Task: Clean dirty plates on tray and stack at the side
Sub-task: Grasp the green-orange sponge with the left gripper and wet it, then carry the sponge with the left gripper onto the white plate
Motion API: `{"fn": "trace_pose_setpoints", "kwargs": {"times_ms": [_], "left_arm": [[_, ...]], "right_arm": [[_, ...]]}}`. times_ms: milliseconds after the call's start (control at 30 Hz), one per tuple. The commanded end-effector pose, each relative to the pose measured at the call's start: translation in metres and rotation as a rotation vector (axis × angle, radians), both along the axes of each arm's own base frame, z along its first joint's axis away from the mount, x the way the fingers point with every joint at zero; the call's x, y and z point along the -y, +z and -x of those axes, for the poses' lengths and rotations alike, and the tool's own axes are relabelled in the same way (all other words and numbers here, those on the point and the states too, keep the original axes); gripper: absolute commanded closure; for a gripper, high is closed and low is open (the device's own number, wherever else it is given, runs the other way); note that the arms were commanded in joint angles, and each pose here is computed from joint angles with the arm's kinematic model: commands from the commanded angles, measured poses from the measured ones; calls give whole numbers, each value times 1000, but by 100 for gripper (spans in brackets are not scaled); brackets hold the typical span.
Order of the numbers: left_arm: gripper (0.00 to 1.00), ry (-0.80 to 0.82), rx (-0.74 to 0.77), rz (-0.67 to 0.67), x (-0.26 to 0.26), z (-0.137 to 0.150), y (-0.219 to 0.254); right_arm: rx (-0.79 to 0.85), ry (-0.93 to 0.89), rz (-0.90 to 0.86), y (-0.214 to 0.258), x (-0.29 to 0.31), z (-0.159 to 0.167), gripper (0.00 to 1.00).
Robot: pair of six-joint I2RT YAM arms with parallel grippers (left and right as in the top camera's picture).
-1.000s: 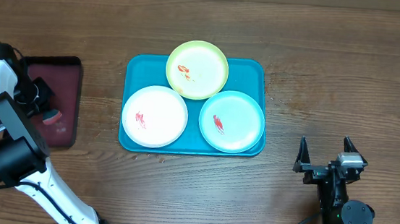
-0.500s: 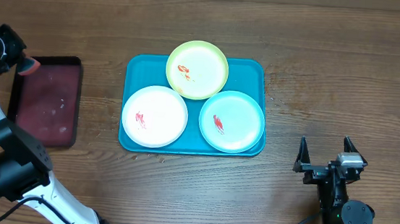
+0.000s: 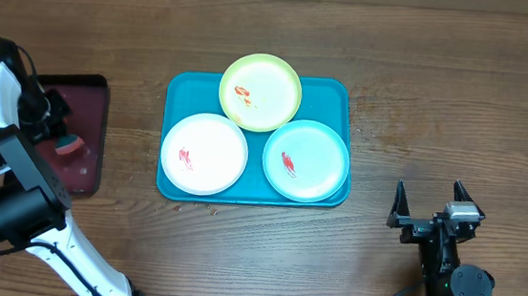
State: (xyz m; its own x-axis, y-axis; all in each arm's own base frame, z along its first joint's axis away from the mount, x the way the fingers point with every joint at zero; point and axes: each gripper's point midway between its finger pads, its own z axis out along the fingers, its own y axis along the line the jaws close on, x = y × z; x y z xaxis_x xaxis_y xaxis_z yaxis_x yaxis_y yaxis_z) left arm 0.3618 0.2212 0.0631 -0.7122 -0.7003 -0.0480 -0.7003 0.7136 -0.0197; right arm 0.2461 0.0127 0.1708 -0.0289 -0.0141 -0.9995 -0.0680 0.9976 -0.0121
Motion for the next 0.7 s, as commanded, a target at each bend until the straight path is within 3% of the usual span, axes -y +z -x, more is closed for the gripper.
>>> {"fn": "trace_pose_setpoints", "kwargs": {"times_ms": [0,100,233,533,667], "left_arm": [[96,-14,195,-145,-22,-22,97],[96,-28,317,-162,-14,-29,148],[96,-55,399,-154,0,-40,169],[96,-135,181,55,49,-46,60],[96,-147,163,104,62,-44,56]], "right_arm": [[6,-5,6,-1,1,0,0],[6,-5,6,-1,1,0,0],[6,-4,6,-1,1,0,0],[6,-4,6,-1,1,0,0],[6,-5,6,-1,1,0,0]]}}
